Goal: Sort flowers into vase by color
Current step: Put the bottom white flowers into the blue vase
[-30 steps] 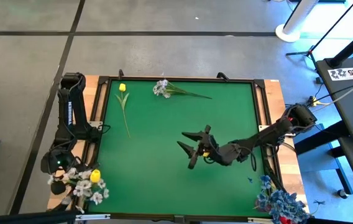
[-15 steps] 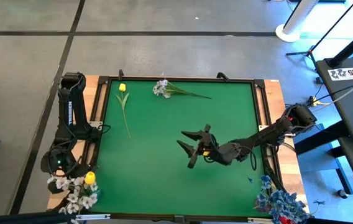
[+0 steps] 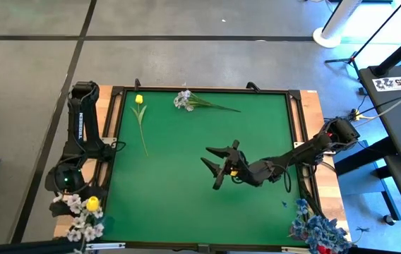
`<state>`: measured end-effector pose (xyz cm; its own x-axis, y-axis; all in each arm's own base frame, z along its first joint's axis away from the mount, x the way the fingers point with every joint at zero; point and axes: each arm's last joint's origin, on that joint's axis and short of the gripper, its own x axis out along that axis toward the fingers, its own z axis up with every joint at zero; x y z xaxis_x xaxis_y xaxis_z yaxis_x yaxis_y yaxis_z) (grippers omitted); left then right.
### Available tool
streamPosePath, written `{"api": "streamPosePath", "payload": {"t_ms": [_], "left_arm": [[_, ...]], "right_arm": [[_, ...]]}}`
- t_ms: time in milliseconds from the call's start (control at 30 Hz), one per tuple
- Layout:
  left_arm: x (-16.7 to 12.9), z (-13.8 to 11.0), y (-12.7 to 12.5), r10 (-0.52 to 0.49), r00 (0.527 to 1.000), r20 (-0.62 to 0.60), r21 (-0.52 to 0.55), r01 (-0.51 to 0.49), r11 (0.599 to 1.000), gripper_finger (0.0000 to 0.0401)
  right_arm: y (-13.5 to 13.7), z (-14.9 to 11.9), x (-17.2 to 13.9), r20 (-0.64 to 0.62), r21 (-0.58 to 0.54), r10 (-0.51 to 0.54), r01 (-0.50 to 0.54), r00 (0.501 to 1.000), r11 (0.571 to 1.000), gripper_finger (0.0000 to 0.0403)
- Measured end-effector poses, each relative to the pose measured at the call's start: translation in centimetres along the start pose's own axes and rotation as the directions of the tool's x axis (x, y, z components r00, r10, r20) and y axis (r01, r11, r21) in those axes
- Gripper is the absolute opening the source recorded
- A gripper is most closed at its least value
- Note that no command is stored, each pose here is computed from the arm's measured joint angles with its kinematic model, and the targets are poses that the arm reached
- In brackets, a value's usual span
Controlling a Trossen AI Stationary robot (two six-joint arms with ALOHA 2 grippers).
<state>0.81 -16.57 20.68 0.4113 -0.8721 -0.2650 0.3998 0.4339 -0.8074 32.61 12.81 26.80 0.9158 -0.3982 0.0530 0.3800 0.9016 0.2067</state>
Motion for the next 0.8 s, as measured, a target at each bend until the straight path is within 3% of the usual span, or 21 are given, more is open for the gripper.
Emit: {"api": "streamPosePath", "payload": {"t_ms": [400,800], "left_arm": [[0.5,0.9,1.7,0.174,0.980,0.096,-0.080,-0.167,0.983,0.0117],[0.6,1.1,1.2,0.086,0.996,0.034,-0.137,-0.081,0.987,0.0149]], "right_arm": [[0.0,-0.2,-0.1,-0.015,-0.060,0.000,-0.001,1.000,0.998,0.0200],[0.1,-0.5,-0.1,-0.045,-0.104,0.032,-0.037,0.998,0.994,0.0200]]}}
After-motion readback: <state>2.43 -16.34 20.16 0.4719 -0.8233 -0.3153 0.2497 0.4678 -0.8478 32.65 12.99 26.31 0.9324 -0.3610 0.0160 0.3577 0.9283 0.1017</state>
